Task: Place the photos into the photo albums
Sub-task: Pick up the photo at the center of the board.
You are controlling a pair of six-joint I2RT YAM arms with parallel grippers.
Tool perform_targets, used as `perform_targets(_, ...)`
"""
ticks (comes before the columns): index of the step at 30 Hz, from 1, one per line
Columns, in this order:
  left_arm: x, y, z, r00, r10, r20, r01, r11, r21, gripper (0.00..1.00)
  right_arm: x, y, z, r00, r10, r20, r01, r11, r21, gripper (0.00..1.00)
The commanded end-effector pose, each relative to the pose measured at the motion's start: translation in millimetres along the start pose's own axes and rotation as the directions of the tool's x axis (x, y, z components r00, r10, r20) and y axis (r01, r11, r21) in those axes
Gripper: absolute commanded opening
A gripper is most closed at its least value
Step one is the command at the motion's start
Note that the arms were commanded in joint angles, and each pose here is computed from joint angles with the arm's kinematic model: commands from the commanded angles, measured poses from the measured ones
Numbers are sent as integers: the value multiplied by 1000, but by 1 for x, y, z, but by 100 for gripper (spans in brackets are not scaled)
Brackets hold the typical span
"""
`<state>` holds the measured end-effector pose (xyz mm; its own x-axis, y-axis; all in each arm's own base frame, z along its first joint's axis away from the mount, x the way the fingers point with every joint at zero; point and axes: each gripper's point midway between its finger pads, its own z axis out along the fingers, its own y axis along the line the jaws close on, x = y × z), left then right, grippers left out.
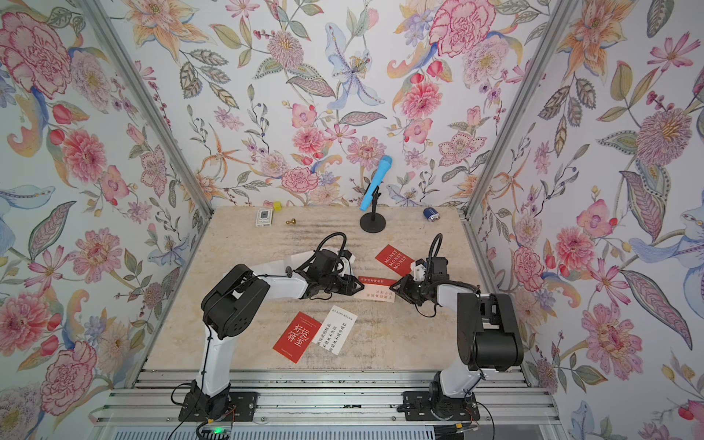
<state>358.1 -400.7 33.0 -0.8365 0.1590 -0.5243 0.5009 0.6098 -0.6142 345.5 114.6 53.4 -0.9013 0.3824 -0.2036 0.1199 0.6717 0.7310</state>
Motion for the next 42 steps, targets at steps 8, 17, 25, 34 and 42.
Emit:
perform_targets(8,37,13,14,994,-48,-94,47,999,-17,45,-4,52,-22,1000,-27,8,28,986,-165,34)
perform_targets(17,37,12,13,995,-50,-91,49,999,-16,45,-7,67,-27,1000,-25,9,27,974,-225,34)
perform_targets(25,37,12,13,995,-50,-87,48,999,-22,45,-9,75,-29,1000,-30,8,31,964,-264,34)
perform_targets(34,39,14,14,994,-53,-90,52,998,-20,45,-12,84,-31,1000,-26,-1,25,946,-322,34)
perform_targets(42,38,12,14,995,-52,-89,51,999,-16,45,-9,81,-20,999,-5,-34,-7,931,-365,34)
